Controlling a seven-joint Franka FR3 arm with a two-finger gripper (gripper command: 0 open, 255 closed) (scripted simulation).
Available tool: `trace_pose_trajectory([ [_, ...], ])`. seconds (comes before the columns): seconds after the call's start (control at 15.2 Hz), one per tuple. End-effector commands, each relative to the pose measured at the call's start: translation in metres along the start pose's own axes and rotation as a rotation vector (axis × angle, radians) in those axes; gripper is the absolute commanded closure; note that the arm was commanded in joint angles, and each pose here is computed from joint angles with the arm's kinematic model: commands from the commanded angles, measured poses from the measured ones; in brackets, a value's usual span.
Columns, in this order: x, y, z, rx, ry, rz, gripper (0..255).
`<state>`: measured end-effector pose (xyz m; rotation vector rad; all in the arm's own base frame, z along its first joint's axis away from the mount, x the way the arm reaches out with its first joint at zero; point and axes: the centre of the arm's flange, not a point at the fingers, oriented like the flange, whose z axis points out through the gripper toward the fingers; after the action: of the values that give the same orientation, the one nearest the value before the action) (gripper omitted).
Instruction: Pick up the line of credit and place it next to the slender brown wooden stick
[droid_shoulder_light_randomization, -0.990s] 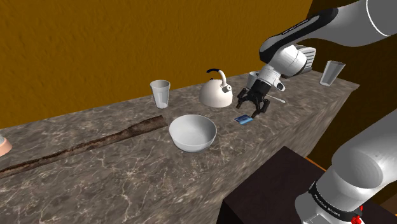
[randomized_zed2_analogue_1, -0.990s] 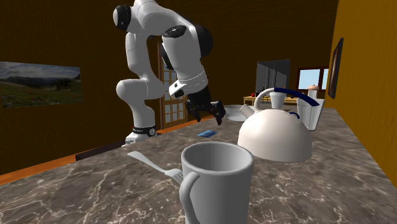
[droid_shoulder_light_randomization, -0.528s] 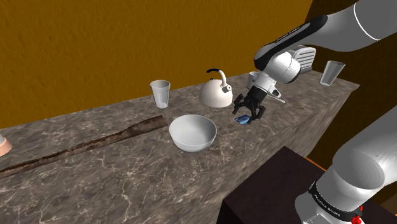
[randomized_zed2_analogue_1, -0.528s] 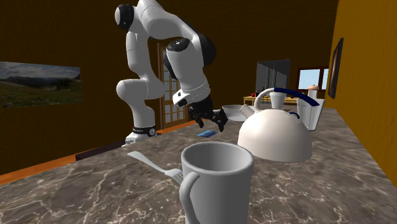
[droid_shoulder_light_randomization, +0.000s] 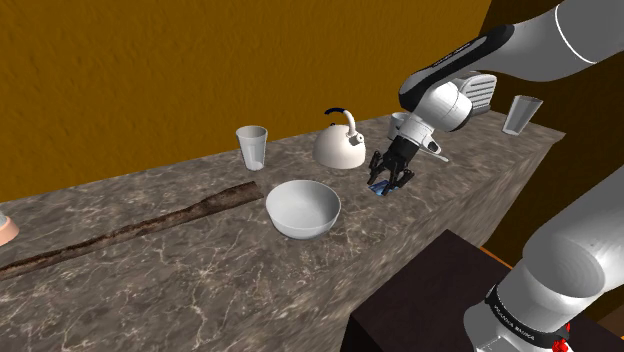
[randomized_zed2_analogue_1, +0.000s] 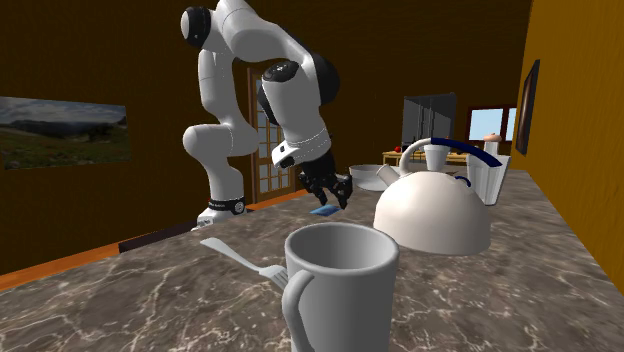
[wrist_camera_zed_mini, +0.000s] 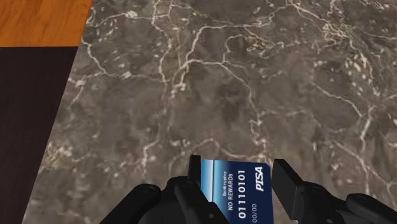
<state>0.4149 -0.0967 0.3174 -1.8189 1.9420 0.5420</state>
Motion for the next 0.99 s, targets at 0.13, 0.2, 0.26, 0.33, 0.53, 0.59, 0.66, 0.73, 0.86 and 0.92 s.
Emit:
trace_pose_trajectory([
  [0.13, 0.000, 0.000, 0.000, -0.001, 0.000, 0.000, 255],
  [0.2, 0.000, 0.000, 0.000, -0.001, 0.000, 0.000, 255],
  [0.26, 0.000, 0.000, 0.000, -0.001, 0.000, 0.000, 255],
  [0.33, 0.000, 0.000, 0.000, -0.001, 0.000, 0.000, 255],
  [0.53, -0.003, 0.000, -0.004, 0.000, 0.000, 0.000, 255],
  [0.59, -0.006, 0.000, -0.009, 0.000, 0.000, 0.000, 255],
  [0.66, -0.009, 0.000, -0.013, 0.000, 0.000, 0.000, 255],
  [0.73, -0.012, 0.000, -0.017, 0.000, 0.000, 0.000, 255],
  [0.86, -0.017, 0.000, -0.026, 0.000, 0.000, 0.000, 255],
  [0.92, -0.020, 0.000, -0.031, 0.000, 0.000, 0.000, 255],
])
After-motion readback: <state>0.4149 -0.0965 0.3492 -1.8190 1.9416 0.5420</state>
